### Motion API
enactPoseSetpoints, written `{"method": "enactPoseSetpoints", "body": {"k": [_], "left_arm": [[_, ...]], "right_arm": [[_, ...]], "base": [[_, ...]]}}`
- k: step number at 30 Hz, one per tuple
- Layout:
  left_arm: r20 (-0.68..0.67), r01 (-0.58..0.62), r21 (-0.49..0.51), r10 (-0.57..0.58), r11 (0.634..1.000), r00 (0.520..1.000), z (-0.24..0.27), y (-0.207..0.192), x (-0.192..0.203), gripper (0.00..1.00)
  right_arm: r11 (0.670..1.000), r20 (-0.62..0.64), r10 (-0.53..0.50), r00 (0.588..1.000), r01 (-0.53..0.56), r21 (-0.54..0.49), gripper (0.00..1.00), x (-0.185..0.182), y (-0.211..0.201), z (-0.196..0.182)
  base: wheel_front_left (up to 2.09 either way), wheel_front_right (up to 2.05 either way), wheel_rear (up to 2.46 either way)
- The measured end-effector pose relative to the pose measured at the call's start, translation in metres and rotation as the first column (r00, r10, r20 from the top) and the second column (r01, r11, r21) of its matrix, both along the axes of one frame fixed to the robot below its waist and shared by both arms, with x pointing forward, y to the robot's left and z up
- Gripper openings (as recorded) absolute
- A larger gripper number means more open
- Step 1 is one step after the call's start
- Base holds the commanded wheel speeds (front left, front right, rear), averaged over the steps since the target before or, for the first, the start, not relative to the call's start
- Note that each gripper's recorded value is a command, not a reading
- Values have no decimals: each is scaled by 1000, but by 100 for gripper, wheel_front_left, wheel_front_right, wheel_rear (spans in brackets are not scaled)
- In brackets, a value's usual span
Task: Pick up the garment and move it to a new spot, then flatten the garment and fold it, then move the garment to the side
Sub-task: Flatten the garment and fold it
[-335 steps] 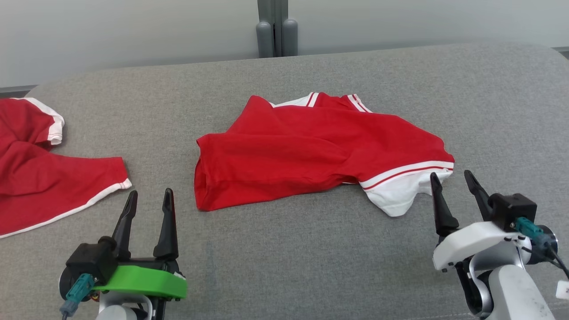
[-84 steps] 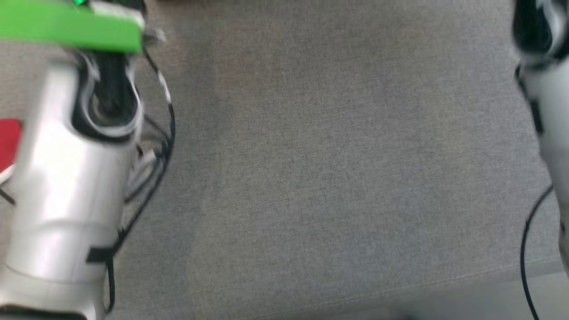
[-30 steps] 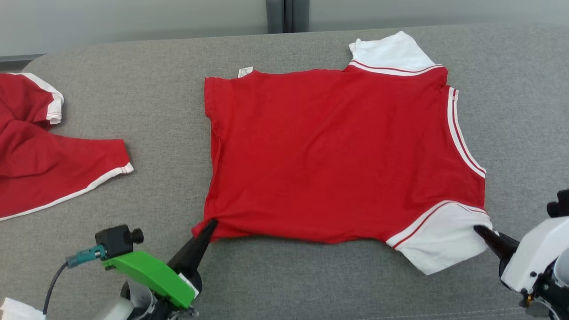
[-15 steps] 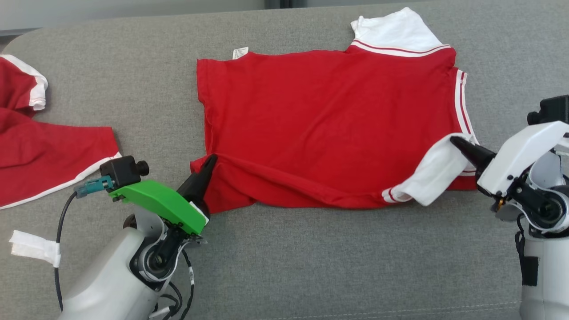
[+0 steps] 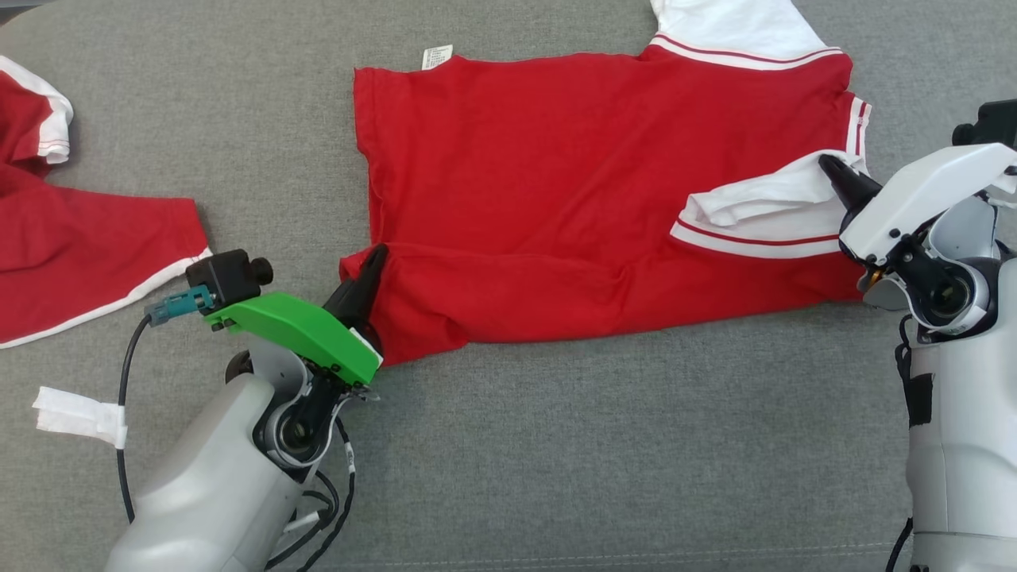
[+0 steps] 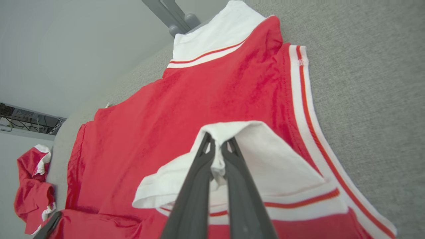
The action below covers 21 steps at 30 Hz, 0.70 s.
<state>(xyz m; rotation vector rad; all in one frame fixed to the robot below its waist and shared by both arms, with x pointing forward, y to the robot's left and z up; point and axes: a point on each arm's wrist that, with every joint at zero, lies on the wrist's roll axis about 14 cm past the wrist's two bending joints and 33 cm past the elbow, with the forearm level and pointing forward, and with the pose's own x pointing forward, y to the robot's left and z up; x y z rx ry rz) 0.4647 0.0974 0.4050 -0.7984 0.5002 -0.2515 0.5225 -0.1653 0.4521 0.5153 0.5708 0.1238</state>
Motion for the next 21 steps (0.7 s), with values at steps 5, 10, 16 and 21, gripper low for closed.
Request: {"method": "enactPoseSetpoints", "body": {"k": [5,10,16,21], "left_arm": [[9,-9,1,9,1000,1000,1,2,1,0],[22,-39,2,39,999,999,4,7,2,0],[45,-60,11,60,998,997,9,10,2,100],[85,-65,41,62,997,994,16,9,-2,100]], "right_arm": [[999,34,-37,999,37,7,0,6,-4,2],[997,56,-70,996,69,20,0,8,-8,5],[996,77,-89,993,88,20,100,9,-8,7],[996,121,-89,989,86,28,100,7,-2,18]], "base": [[0,0,0],[0,0,0],[0,0,0],[0,0,0]]}}
